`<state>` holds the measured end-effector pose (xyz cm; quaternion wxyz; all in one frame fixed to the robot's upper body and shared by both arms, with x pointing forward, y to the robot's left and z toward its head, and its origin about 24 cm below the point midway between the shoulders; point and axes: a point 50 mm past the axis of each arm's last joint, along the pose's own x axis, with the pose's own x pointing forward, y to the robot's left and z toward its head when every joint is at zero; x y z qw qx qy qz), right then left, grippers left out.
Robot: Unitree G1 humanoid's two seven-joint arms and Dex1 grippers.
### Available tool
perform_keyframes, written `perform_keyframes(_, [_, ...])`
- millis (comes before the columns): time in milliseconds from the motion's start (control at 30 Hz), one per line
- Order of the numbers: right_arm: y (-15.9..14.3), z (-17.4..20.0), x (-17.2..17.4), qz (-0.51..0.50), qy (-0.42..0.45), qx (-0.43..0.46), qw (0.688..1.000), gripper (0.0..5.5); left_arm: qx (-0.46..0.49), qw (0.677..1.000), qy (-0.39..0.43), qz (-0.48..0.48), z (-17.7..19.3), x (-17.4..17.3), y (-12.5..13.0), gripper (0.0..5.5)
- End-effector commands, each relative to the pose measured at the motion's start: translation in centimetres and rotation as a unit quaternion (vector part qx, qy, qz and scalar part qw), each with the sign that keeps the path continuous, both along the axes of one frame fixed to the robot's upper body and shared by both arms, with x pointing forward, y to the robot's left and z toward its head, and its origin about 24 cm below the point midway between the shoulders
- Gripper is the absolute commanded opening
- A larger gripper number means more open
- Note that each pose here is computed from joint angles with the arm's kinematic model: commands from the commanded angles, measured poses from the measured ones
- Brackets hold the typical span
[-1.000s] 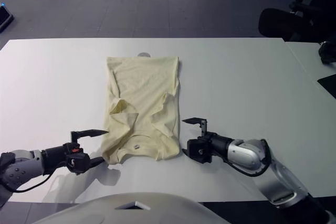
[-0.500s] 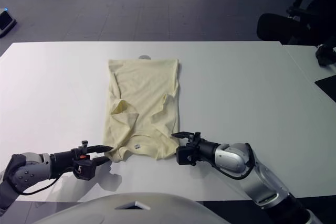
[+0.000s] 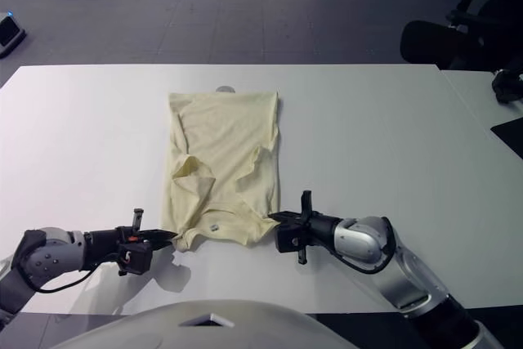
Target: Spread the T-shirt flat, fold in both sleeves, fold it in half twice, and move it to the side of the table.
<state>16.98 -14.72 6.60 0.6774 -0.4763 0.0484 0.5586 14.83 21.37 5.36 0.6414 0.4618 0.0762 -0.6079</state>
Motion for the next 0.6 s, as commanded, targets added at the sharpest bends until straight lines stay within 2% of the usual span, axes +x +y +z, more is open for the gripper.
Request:
perform_keyframes(33, [-1.0,1.4,-0.1,0.014,0.015,-0.016,1.0,0.02,-0.02,0.999,0.048,0.001,1.0,-0.1,-0.8,0.0])
perform_keyframes(300, [-2.3,3.2,-2.3,0.015,0.213,0.003,0.977,0.02,-0.068,0.976,0.206,0.011,4.0,-0.5,-2.3,0.0])
perform_keyframes(500, [-2.8,4.2,-2.6,0.009,0.304,0.026,0.952,0.02,-0.07,0.937,0.341,0.01,5.1,-2.0,-2.3,0.0])
perform_keyframes(600, [-2.8,5.1,-3.5,0.018,0.371,0.043,0.927,0.02,-0.069,0.917,0.394,0.008,5.4,-2.7,-2.1,0.0])
